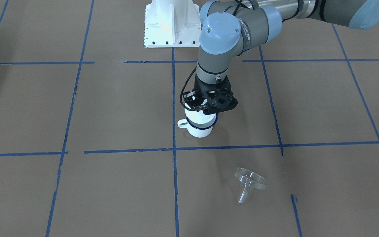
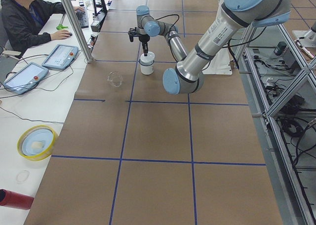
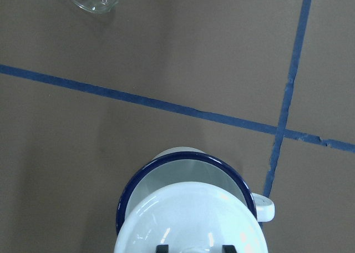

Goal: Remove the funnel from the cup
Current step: 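Lower the lid onto the mug and seat it with the left gripper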

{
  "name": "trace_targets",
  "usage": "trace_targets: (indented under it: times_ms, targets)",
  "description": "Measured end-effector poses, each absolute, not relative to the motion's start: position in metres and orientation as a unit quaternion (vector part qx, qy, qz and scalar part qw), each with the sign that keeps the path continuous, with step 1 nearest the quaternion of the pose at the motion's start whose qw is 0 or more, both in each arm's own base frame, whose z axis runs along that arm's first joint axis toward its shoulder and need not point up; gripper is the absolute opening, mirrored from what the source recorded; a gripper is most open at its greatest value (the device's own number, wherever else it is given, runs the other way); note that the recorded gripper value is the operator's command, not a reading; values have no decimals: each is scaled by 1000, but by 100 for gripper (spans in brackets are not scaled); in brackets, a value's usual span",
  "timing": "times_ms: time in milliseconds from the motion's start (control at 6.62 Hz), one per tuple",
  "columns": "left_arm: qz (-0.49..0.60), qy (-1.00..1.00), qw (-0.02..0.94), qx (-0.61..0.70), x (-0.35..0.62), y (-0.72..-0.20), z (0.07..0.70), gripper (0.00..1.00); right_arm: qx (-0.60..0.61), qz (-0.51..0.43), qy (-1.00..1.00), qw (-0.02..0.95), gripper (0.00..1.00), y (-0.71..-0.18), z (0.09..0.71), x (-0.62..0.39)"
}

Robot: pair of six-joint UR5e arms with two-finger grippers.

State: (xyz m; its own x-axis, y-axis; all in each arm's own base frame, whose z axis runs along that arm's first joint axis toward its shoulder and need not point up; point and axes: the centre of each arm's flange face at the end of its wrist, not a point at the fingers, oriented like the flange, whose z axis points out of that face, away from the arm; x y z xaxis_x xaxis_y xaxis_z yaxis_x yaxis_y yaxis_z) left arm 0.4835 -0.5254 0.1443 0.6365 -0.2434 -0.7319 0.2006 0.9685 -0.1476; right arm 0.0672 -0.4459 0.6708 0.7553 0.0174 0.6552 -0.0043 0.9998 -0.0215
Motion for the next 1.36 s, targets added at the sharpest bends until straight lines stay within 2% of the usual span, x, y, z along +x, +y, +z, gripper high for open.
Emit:
trace_targets:
  times_ms: [906,1058,1209,1360]
  targets:
    - [-141,405,903,-22,484,-529,157,0,-9,6,-350,937,100,-446,671,67]
    - [-142,404,903,-22,484,-529,158,25,-9,6,-350,937,100,-446,671,67]
    - [-142,404,903,-22,484,-528,159,70,-9,6,-350,937,100,-446,671,67]
    - [-142,404,903,-22,483,-528,158,100,-9,6,-350,937,100,-446,671,67]
